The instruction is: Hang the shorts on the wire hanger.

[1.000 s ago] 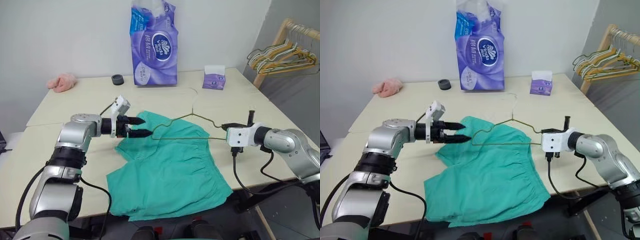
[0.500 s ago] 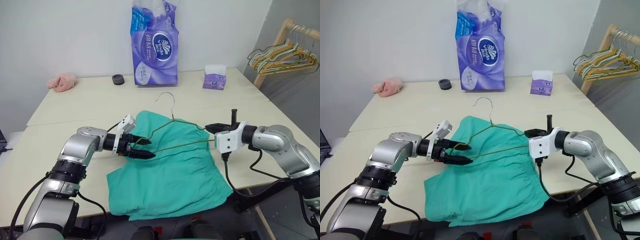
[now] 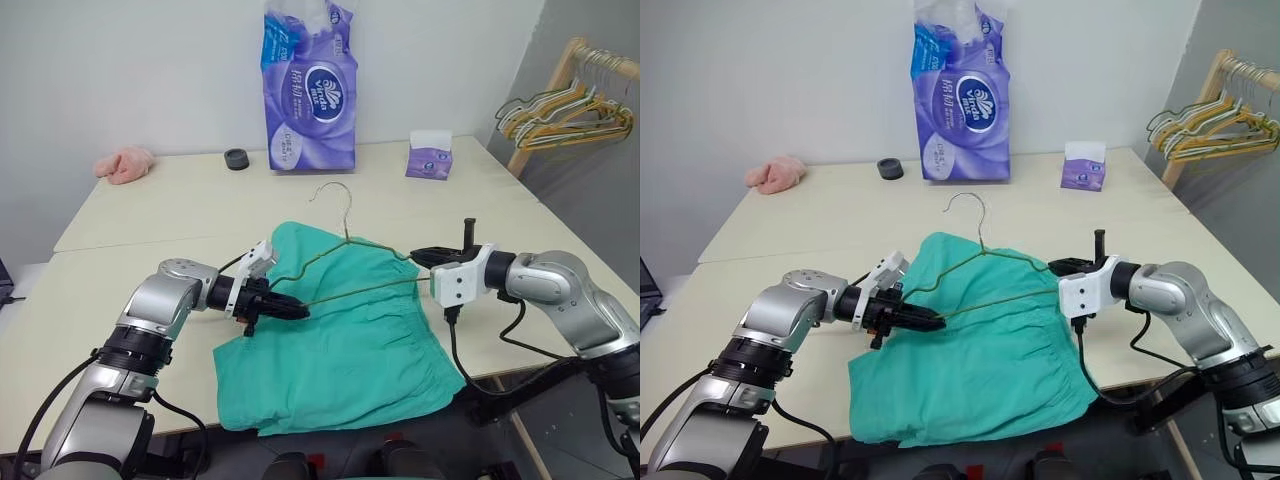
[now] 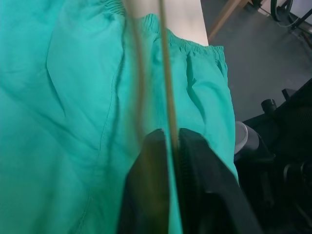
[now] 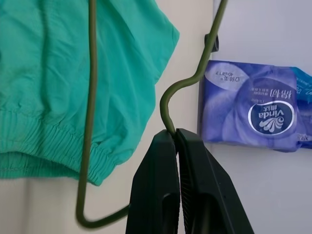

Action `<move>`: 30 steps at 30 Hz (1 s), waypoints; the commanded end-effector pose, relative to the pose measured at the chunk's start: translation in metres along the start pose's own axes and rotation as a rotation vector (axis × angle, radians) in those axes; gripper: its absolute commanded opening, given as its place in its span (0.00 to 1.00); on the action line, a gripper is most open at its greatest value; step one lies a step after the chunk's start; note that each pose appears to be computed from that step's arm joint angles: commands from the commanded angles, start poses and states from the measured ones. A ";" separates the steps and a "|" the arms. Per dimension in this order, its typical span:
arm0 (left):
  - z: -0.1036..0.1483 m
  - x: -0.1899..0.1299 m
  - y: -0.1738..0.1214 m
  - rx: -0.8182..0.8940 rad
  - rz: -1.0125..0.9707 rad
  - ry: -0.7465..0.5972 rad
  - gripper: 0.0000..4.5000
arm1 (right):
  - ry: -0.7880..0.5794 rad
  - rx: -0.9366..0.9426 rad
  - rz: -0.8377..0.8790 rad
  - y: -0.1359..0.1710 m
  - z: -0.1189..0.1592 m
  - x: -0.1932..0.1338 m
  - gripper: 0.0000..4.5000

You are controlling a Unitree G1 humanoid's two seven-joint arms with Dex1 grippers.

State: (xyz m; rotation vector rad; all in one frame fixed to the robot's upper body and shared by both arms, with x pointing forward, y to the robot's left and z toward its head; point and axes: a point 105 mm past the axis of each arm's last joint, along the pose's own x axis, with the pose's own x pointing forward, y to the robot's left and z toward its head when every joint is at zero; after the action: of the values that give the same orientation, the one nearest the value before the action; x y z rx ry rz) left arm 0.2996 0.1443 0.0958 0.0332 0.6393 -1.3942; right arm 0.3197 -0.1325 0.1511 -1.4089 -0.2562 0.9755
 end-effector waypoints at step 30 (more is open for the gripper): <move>0.021 0.020 -0.007 0.558 0.048 0.129 0.00 | 0.082 0.878 0.155 0.015 0.025 -0.042 0.66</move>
State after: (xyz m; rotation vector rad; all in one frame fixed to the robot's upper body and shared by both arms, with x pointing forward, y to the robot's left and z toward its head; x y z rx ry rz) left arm 0.3010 0.1255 0.0927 0.5290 0.4113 -1.4696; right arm 0.2721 -0.1474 0.1542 -0.6505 0.3075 0.9890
